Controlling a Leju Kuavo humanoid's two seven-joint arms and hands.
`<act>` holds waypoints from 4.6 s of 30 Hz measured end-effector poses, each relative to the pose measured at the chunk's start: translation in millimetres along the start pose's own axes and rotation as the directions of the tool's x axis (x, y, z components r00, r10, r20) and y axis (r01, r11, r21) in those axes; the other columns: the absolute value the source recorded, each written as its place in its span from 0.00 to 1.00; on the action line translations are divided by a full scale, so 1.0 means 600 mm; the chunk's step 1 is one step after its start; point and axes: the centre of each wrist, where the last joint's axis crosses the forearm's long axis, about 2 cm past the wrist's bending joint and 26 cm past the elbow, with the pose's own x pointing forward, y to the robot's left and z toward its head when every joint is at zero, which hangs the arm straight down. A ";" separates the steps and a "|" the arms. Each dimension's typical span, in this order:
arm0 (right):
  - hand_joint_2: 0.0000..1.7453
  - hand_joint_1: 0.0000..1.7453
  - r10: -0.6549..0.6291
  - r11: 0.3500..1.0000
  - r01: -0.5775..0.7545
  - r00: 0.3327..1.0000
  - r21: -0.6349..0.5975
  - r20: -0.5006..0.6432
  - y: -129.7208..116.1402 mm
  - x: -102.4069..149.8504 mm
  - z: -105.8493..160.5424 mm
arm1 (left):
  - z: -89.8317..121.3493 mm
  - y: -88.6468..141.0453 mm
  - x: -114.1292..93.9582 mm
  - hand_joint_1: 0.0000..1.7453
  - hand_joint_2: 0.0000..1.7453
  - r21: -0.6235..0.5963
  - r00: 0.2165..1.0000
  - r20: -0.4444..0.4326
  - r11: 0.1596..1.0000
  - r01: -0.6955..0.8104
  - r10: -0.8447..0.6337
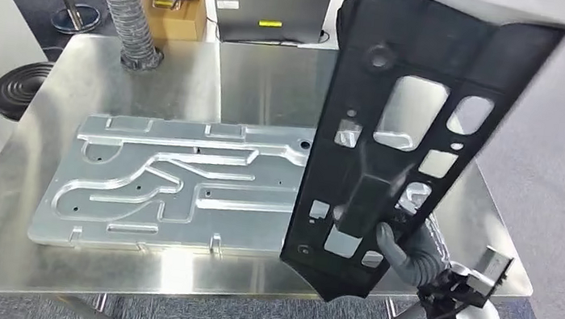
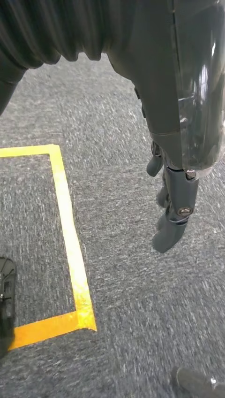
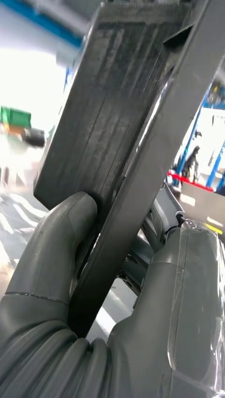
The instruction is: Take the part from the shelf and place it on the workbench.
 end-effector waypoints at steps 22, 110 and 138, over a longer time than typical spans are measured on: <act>1.00 0.98 0.247 0.969 -0.244 0.961 0.039 -0.126 -0.273 0.228 -0.262 | -0.003 -0.011 0.036 0.00 1.00 -0.031 0.999 0.038 0.999 -0.019 0.020; 0.00 0.00 0.957 0.044 -0.833 -0.123 0.551 -0.263 -0.272 -0.061 -0.031 | 0.003 -0.026 0.025 0.00 1.00 -0.056 0.998 0.061 0.998 -0.015 0.019; 0.00 0.00 0.934 0.309 -0.850 0.188 0.426 -0.303 -0.373 0.289 -0.269 | 0.004 -0.038 0.045 0.00 0.00 -0.089 0.996 0.055 0.994 -0.069 0.074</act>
